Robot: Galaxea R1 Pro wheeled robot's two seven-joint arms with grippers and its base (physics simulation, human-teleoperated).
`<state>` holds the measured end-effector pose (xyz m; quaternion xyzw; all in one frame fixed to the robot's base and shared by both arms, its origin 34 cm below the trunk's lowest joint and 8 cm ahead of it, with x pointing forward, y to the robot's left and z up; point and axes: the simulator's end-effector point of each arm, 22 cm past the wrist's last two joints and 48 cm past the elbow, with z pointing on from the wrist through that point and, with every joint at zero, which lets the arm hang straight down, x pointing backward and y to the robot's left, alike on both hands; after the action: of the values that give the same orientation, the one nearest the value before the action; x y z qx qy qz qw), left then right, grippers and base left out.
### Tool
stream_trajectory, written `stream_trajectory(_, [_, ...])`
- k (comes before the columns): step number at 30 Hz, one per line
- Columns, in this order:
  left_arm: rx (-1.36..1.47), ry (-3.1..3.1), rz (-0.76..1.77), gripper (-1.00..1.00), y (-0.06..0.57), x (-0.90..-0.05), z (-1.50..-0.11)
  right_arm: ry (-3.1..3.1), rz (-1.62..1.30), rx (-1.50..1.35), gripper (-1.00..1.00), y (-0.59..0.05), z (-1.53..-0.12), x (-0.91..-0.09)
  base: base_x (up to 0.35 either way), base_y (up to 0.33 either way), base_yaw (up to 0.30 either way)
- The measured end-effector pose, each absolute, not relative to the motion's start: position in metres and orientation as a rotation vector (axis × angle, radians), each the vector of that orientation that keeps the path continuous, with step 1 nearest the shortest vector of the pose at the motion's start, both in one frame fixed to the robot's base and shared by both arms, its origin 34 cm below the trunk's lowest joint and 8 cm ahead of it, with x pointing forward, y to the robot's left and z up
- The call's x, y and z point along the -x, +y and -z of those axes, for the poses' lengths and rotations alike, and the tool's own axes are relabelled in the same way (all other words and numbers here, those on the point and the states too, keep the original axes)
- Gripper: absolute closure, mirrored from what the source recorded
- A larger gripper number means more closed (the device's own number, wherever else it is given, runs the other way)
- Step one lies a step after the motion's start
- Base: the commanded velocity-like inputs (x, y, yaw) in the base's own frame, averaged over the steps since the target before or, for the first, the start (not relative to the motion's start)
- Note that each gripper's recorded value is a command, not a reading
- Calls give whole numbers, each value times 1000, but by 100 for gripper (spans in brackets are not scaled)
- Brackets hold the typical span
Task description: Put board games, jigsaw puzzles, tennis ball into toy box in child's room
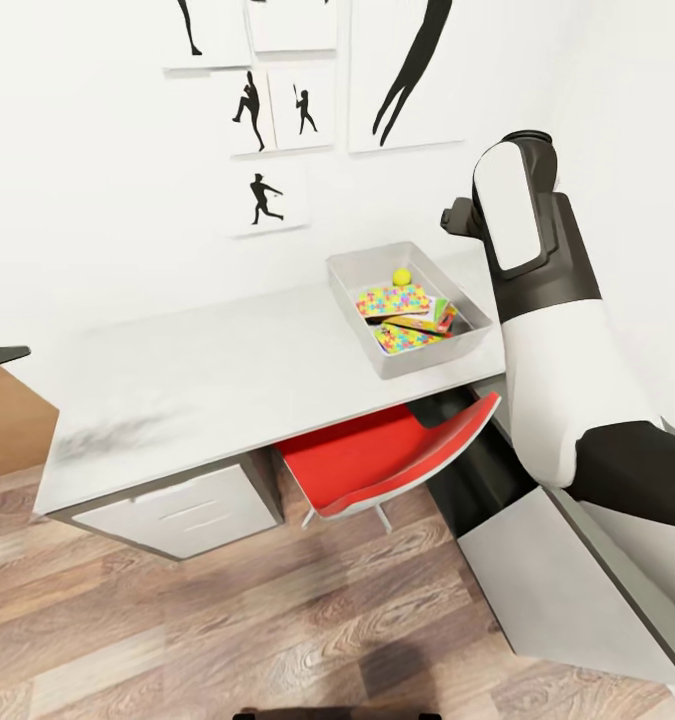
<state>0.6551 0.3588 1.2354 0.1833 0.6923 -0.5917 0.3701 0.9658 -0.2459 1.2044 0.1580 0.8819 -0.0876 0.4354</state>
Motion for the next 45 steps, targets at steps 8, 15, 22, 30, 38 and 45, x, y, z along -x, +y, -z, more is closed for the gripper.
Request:
stream_trajectory(8, [-475,1796,1493,-100,359,-654,-1234,2203,221,-394,-100,-247,-1200,-959,0,0,0])
stream_trajectory(15, [-452,1825,1466,-100,362,-657,-1226,2199,228,-398,-100,-251,-1204,-956,0,0,0])
stream_trajectory(22, [-388,1829,1467,-100,374,-661,-1221,2186,244,-412,-100,-264,-1212,-953,0,0,0])
stream_trajectory(30, [-333,1835,1462,-100,386,-664,-1218,2139,252,-430,-100,-280,-1233,-948,0,0,0])
stream_trajectory(38, [-212,1915,1378,-100,419,-675,-1184,2136,253,-433,-100,-282,-1235,-943,0,0,0])
stream_trajectory(45, [-106,1936,1323,-100,453,-678,-1157,2130,251,-435,-100,-283,-1241,-940,0,0,0])
